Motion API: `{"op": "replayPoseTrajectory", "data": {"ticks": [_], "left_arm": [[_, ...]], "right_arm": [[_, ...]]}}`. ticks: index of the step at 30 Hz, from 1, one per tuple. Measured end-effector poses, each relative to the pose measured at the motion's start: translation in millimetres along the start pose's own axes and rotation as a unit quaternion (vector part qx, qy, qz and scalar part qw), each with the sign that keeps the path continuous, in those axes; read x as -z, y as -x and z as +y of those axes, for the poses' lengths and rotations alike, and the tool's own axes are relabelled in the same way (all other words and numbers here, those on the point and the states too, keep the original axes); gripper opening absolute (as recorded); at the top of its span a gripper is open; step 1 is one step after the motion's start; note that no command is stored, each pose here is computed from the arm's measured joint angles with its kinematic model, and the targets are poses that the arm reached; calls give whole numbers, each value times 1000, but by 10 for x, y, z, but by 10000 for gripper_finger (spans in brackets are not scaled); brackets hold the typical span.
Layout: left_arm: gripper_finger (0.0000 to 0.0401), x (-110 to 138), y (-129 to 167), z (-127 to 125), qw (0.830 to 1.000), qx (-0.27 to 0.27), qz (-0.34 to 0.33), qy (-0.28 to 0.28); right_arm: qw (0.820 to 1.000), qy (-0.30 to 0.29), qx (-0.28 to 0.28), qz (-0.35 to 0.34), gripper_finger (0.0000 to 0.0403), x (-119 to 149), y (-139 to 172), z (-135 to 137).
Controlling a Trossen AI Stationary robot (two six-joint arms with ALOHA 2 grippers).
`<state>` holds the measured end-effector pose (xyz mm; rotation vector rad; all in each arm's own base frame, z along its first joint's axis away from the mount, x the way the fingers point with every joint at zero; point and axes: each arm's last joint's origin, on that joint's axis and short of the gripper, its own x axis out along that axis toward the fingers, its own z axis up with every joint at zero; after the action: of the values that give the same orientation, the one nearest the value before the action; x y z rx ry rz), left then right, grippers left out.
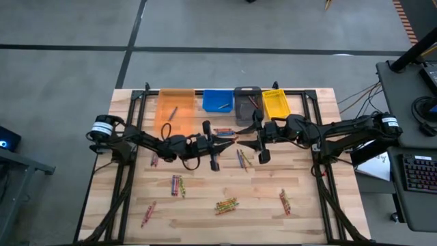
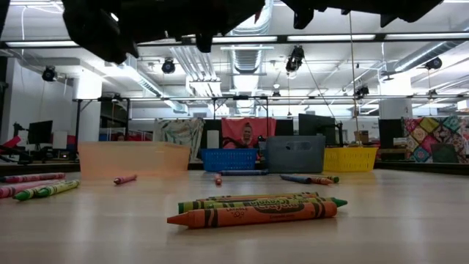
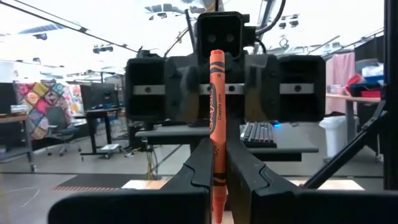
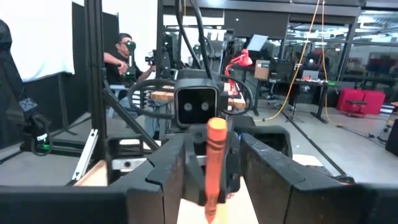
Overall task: Sort crayons
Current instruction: Put the orange crayon into the yellow bin
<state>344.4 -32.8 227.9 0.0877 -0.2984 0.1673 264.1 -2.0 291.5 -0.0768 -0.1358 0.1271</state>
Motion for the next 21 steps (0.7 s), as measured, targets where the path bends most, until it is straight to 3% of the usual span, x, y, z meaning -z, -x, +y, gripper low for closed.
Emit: {"op": "replayPoseTrajectory", "data": {"ticks": [8, 16, 21], "left_arm": [[0, 85, -115, -34, 1000, 1, 12, -7], [1, 52, -119, -26, 1000, -7, 7, -5], [22, 53, -120, -21, 1000, -9, 8, -1]], "right_arm": [[1000, 7, 1, -4, 118, -8, 0, -1], [1000, 8, 1, -5, 27, -10, 0, -2], [1000, 1, 2, -3, 16, -6, 1, -6]]}}
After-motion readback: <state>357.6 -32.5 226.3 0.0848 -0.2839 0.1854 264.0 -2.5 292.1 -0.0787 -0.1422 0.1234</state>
